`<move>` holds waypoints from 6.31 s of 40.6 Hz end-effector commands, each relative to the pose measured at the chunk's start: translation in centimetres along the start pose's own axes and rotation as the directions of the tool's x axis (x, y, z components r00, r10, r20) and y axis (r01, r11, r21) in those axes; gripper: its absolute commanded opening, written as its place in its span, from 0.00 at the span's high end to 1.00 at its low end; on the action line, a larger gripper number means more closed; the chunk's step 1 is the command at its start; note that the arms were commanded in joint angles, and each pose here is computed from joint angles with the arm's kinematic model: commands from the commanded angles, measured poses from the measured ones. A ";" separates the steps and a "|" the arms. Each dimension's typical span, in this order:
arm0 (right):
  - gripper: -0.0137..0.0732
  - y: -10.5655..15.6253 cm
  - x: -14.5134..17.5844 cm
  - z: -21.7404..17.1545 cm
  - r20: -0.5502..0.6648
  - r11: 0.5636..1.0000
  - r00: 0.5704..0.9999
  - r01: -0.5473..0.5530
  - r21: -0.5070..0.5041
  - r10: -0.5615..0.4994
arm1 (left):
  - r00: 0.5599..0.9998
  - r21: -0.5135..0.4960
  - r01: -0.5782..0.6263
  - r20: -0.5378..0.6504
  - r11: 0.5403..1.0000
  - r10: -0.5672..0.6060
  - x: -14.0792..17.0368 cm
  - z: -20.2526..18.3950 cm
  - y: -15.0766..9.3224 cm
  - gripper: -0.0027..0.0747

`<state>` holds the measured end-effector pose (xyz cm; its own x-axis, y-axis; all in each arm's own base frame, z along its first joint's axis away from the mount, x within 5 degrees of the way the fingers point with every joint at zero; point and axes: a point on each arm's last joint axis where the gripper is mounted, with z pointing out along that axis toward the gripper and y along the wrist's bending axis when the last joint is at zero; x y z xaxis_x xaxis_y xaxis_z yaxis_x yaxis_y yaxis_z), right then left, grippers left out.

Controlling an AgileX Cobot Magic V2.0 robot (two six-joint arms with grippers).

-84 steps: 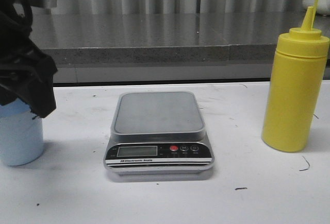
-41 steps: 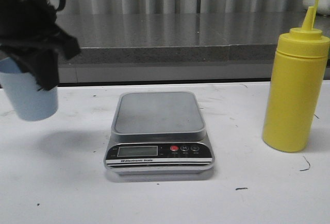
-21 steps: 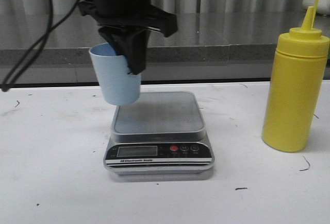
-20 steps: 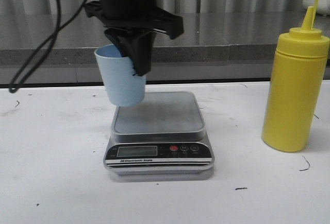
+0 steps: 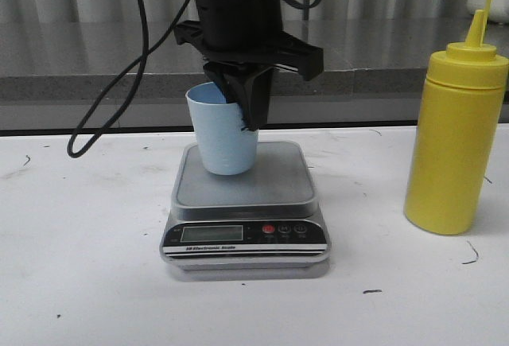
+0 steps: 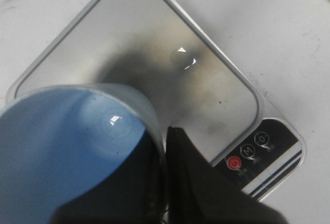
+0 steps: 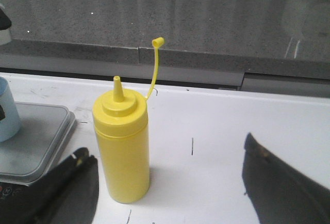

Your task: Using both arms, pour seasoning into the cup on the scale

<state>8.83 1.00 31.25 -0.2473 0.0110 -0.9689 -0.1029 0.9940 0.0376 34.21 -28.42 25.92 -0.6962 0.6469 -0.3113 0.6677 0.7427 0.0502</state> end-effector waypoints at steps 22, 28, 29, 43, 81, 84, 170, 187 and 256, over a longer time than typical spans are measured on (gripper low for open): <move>0.16 -0.1 -1.7 -0.2 0.097 1.000 0.995 0.005 0.010 -0.006 | 0.996 0.019 0.013 0.087 1.000 -0.015 -0.6 -3.6 -0.3 0.41; 0.16 -0.1 -1.7 -0.2 0.095 1.000 0.995 0.005 0.010 -0.006 | 0.999 0.009 0.011 0.039 1.000 -0.011 -0.5 -5.1 -0.2 0.31; 0.16 -0.1 -1.7 -0.2 0.095 1.000 0.995 0.005 0.010 -0.006 | 0.999 0.005 0.012 0.034 1.000 -0.013 -0.5 -5.5 0.0 0.32; 0.16 -0.1 -1.7 -0.2 0.095 1.000 0.995 0.005 0.010 -0.006 | 0.993 -0.009 0.015 0.119 1.000 -0.014 0.2 -9.6 0.3 0.58; 0.16 -0.1 -1.7 -0.2 0.095 1.000 0.995 0.005 0.010 -0.006 | 0.759 -0.089 0.538 0.485 0.838 -0.435 23.1 -14.9 9.5 0.99; 0.16 -0.1 -1.7 -0.2 0.095 1.000 0.995 0.005 0.010 -0.006 | 0.730 -0.090 0.547 0.538 0.832 -0.422 25.1 -14.7 8.6 0.99; 0.16 1.9 12.0 15.1 -0.068 0.998 0.997 -0.049 -0.044 0.046 | 0.214 -0.055 0.526 0.974 0.849 -0.070 38.2 -16.4 0.2 0.99; 0.16 2.2 15.2 17.7 0.016 0.992 0.995 -0.098 -0.077 0.099 | 0.214 -0.055 0.526 0.974 0.849 -0.070 38.2 -16.4 0.2 0.99; 0.16 2.4 12.0 22.7 0.185 0.988 0.971 -0.154 -0.016 0.154 | 0.215 -0.055 0.526 0.974 0.849 -0.070 38.2 -16.4 0.2 0.99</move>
<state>26.62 5.90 11.52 -0.2673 0.1558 -0.9509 -0.0552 0.9827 0.1765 3.53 -0.75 28.15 -0.0292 -0.0446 -0.9986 0.1831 0.9819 -0.0492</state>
